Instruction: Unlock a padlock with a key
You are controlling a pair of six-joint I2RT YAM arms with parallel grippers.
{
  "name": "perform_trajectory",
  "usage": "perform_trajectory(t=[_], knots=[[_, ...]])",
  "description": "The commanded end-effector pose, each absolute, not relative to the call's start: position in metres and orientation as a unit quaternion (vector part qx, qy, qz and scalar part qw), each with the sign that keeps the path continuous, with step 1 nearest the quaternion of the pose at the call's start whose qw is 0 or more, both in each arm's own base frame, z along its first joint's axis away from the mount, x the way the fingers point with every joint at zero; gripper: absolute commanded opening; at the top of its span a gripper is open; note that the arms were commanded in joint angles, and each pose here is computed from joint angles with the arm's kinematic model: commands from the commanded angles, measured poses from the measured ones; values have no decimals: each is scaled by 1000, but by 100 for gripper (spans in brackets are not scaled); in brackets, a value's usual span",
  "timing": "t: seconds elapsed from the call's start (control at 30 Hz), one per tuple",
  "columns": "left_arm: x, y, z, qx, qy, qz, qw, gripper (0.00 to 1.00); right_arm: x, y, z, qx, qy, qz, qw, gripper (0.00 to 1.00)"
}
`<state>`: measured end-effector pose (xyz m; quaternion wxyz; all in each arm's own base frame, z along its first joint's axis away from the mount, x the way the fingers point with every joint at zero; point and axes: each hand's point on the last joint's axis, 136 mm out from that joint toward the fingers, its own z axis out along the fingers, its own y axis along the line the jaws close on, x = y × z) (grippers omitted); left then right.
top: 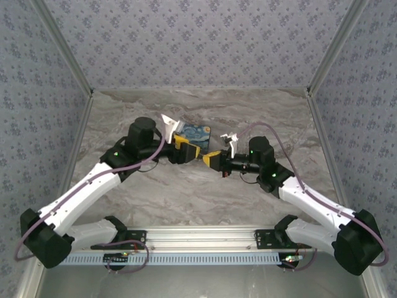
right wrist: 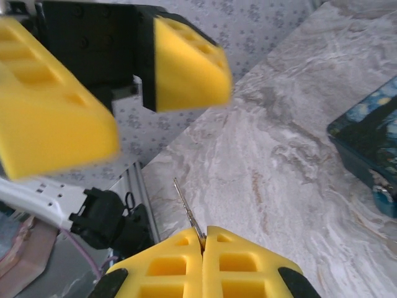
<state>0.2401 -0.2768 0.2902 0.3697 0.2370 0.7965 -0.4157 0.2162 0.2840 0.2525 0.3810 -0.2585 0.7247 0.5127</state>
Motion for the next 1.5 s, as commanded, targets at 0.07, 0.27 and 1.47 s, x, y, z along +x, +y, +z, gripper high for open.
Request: perform_trajectory(t=[0.07, 0.27, 1.47], knots=[[288, -212, 269, 91, 848, -328, 406, 92, 237, 263, 234, -192, 774, 452, 399, 0], [332, -142, 208, -30, 900, -236, 367, 99, 252, 242, 203, -129, 820, 390, 399, 0], [423, -228, 65, 87, 933, -286, 201, 85, 249, 237, 175, -123, 845, 366, 370, 0]])
